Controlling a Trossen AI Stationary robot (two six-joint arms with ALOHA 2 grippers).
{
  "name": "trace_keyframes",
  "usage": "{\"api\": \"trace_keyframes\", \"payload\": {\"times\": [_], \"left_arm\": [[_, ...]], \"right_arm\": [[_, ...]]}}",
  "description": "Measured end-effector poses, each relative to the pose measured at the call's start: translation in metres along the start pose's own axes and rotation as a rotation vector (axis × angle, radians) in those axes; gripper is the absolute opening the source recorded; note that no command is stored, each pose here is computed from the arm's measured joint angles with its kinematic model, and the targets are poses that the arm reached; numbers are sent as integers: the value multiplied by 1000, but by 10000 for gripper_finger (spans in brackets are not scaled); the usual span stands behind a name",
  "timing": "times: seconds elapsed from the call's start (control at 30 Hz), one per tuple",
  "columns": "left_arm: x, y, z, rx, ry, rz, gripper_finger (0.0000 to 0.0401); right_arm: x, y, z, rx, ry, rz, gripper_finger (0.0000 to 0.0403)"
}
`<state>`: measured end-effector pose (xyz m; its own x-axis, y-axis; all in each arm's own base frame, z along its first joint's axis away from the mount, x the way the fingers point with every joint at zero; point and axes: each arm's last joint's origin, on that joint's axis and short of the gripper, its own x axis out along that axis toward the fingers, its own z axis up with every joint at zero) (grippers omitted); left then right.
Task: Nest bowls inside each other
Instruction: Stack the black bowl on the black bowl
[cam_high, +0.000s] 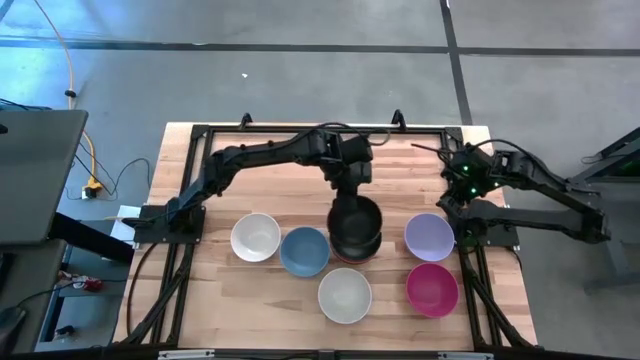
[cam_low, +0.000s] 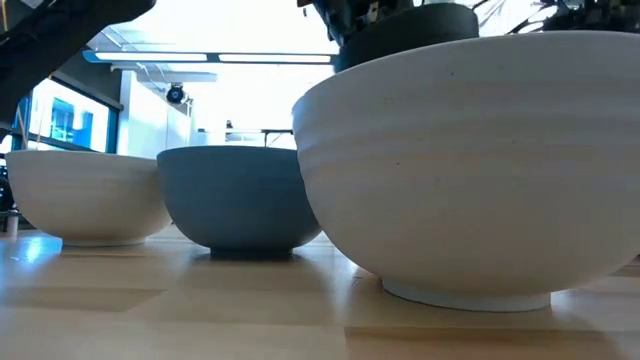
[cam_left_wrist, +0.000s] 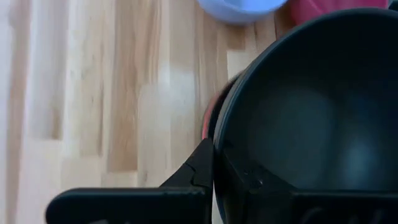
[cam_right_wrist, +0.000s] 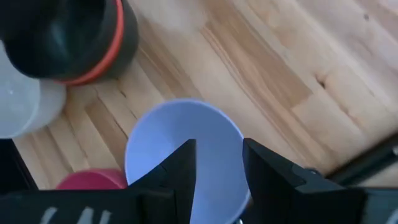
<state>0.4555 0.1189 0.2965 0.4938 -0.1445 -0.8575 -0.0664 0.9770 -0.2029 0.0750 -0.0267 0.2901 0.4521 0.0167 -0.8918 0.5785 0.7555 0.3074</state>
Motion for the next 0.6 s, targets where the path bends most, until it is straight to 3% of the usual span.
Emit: {"api": "trace_keyframes", "payload": {"times": [0.6], "left_arm": [[46,12,-4,-27,63,-57,0]], "right_arm": [[0,0,-2,-3,30,13,124]]}}
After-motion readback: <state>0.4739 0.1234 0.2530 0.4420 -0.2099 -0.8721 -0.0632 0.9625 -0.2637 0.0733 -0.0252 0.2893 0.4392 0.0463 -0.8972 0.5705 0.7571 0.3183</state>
